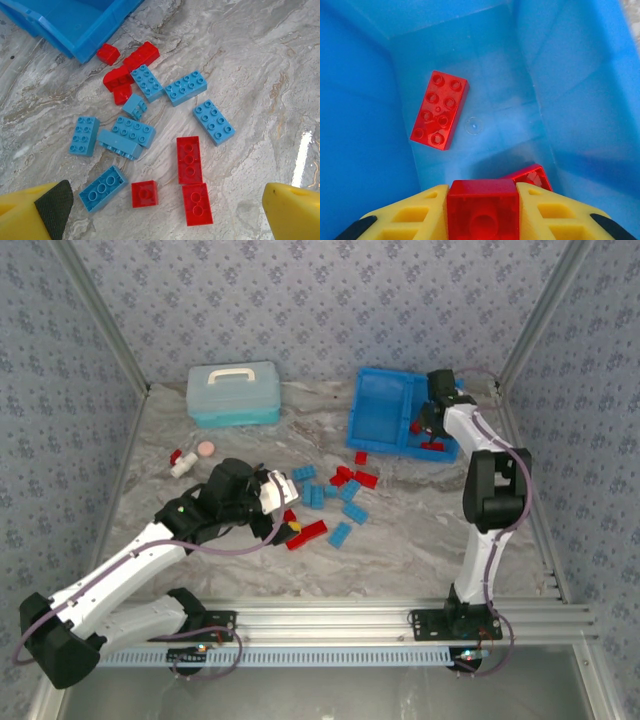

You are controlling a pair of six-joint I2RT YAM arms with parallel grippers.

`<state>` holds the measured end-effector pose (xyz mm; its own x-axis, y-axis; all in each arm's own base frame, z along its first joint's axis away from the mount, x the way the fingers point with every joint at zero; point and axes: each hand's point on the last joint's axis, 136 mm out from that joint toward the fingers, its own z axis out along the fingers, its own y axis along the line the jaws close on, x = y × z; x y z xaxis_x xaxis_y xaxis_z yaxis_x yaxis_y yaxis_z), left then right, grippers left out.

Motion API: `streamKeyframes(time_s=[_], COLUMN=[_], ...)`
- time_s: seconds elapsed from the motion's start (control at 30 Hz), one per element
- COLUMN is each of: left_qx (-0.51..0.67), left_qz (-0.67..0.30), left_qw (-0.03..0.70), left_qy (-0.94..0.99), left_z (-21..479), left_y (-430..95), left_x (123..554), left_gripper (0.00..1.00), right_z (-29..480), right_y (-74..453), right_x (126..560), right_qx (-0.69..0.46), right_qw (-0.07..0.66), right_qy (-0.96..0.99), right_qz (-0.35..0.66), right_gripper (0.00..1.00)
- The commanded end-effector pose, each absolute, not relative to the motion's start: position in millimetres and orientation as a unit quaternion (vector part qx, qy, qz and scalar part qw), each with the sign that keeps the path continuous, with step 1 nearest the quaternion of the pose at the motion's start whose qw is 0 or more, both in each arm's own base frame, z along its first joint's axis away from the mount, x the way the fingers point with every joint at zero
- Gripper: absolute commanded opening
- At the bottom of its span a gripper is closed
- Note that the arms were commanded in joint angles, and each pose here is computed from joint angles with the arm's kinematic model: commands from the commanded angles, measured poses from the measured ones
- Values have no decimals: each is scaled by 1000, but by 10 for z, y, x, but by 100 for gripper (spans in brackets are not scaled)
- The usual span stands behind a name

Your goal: Sort the legos into containers by color

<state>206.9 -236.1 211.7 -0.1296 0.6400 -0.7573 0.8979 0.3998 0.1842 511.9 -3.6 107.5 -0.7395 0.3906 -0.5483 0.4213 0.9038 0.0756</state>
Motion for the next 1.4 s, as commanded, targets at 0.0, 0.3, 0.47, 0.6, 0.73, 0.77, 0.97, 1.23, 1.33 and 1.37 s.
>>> streamKeyframes(time_s=[0.0,0.3,0.47,0.6,0.73,0.77,0.97,1.23,1.33,1.37], left_qx=[524,524,525,525,527,527,527,527,528,529], left_qz=[-166,-167,-169,-166,-172,-173,-174,-167,-162,-160], left_qw=[403,401,398,400,396,394,393,393,393,393], left_qy=[732,733,733,733,732,733,733,735,735,735], left_z=[2160,2147,2145,2146,2133,2134,2136,2122,2114,2110], left_y=[-2393,-2403,-2406,-2396,-2420,-2425,-2425,-2410,-2398,-2395], left_x=[2064,2065,2060,2062,2052,2051,2042,2052,2061,2064], left_gripper=[99,99,99,99,99,99,99,99,99,99], right_z=[897,1264,1580,1705,1427,1322,999,702,549,493], right_y=[-90,-27,260,773,1436,1551,1725,1815,1805,1786], right_x=[5088,4998,4720,4455,4163,4082,3891,3853,3904,3930], right_qx=[220,204,154,30,-173,-222,-358,-453,-472,-472], right_qw=[249,269,304,343,300,279,190,109,100,94], right_qy=[943,941,940,939,938,934,914,884,876,876], right_qz=[-34,-17,-7,-4,27,17,25,39,20,12], right_gripper=[38,61,58,61,61,60,61,69,74,77])
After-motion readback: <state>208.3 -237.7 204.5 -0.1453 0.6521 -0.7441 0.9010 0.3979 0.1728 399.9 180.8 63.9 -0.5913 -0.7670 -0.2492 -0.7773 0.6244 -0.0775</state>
